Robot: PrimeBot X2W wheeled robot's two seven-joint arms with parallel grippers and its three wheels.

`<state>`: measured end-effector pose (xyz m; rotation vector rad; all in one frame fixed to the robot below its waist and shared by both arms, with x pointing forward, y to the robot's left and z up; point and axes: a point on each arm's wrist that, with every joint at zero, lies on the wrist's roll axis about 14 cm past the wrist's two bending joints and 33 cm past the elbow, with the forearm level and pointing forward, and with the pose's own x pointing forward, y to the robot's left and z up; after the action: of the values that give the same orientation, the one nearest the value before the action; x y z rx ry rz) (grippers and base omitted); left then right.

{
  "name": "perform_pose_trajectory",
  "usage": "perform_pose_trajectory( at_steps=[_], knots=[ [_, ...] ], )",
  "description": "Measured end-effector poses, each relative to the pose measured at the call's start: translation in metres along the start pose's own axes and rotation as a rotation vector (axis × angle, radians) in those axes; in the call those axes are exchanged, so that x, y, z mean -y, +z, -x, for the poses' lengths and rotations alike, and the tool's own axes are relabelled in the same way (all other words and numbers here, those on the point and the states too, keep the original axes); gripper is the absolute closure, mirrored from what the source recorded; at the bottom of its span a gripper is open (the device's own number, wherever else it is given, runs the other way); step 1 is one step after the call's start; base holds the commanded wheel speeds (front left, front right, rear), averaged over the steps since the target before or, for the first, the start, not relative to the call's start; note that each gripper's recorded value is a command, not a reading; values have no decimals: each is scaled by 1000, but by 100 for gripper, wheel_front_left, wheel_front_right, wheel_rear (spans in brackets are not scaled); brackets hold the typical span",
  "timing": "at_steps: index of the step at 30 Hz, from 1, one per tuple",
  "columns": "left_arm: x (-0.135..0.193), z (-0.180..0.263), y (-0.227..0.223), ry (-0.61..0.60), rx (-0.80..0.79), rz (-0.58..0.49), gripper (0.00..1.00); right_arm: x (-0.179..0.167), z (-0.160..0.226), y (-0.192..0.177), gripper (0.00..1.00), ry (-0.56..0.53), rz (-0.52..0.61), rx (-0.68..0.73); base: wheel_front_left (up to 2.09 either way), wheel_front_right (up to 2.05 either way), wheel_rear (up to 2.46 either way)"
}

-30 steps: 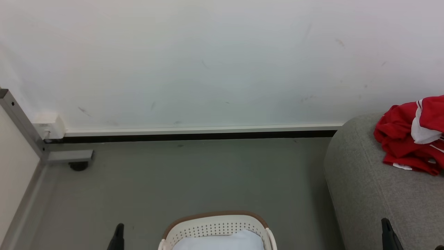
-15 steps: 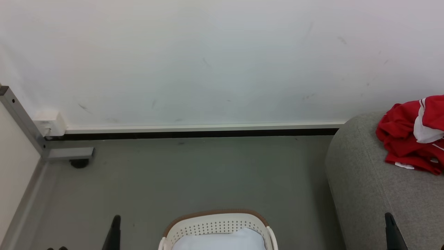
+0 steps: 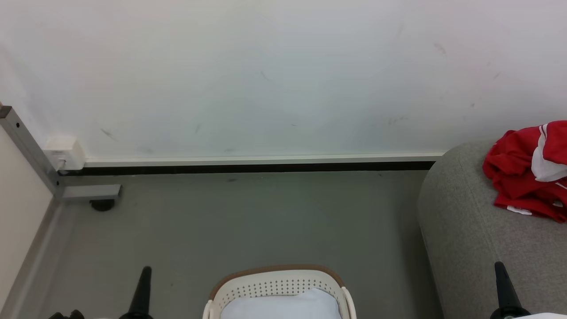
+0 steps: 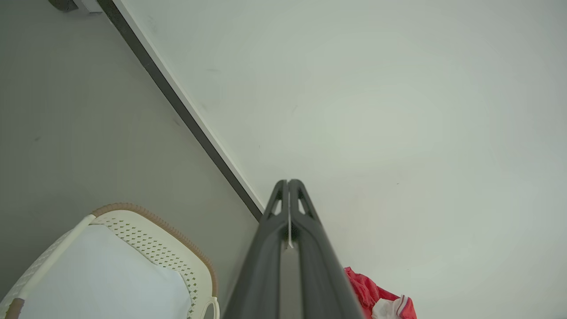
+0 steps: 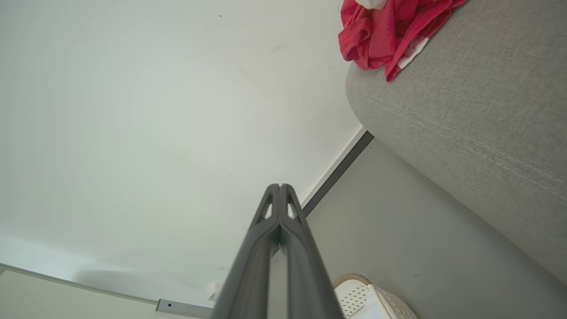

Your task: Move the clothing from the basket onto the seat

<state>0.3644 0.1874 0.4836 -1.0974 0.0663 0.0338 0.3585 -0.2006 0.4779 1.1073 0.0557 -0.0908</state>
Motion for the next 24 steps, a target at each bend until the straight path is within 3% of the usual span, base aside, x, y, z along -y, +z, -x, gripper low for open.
perform_pose_trajectory(
  at_steps=[24],
  knots=[
    [7,-11,9,-20,9,216,100,-12,-12,5,100,35,-217,-9,0,0,0]
  ],
)
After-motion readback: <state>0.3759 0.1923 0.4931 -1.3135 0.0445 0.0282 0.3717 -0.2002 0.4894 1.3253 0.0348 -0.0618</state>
